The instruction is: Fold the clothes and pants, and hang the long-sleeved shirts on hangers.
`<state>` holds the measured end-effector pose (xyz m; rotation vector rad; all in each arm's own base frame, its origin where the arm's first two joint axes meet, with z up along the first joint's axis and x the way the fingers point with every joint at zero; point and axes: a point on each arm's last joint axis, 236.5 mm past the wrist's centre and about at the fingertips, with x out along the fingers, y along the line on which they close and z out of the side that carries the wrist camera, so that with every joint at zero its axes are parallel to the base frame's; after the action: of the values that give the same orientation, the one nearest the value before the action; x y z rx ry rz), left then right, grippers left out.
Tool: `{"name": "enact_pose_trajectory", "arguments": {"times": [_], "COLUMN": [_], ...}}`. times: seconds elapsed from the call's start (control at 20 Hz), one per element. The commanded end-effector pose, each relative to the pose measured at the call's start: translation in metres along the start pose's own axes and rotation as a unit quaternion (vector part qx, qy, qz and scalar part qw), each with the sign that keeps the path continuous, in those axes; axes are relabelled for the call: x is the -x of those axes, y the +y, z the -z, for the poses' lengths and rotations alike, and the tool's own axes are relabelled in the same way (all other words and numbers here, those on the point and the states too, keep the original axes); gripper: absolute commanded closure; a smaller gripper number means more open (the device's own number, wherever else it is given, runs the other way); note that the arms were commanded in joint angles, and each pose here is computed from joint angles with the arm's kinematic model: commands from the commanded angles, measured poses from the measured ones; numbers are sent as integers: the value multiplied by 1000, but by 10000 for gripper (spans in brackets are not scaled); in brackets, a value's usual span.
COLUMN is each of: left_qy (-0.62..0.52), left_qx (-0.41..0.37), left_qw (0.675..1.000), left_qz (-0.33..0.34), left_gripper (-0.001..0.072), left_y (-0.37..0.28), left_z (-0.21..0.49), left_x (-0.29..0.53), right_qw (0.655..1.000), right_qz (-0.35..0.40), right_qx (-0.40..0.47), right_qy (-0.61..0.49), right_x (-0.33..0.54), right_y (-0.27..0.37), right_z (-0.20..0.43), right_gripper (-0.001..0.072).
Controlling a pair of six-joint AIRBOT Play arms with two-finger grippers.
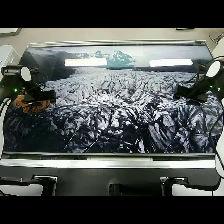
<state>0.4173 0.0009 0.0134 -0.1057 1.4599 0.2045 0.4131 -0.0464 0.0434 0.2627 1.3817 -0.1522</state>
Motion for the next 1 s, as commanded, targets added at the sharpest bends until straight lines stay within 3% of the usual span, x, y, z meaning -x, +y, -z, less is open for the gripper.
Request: {"name": "enact_pose_trajectory", "arguments": {"times": [0.0,0.65,0.95], "left_qy": [0,0,-105], "left_qx": [0,0,16], "left_qw": [1000,1000,994], "left_qz": [0,0,28], "left_gripper": [-4,-4,-4], "left_y": [0,0,-12], "left_z": [0,0,-50], "left_x": [0,0,4], "right_qw": [1000,1000,1000], "right_qz": [0,-4,-8], "right_qx": [0,0,0], "right_qy": [0,-1,-12], "right_x": [0,0,0], "right_y": [0,3,4], "right_z": [0,0,-6], "right_gripper": [18,18,17]}}
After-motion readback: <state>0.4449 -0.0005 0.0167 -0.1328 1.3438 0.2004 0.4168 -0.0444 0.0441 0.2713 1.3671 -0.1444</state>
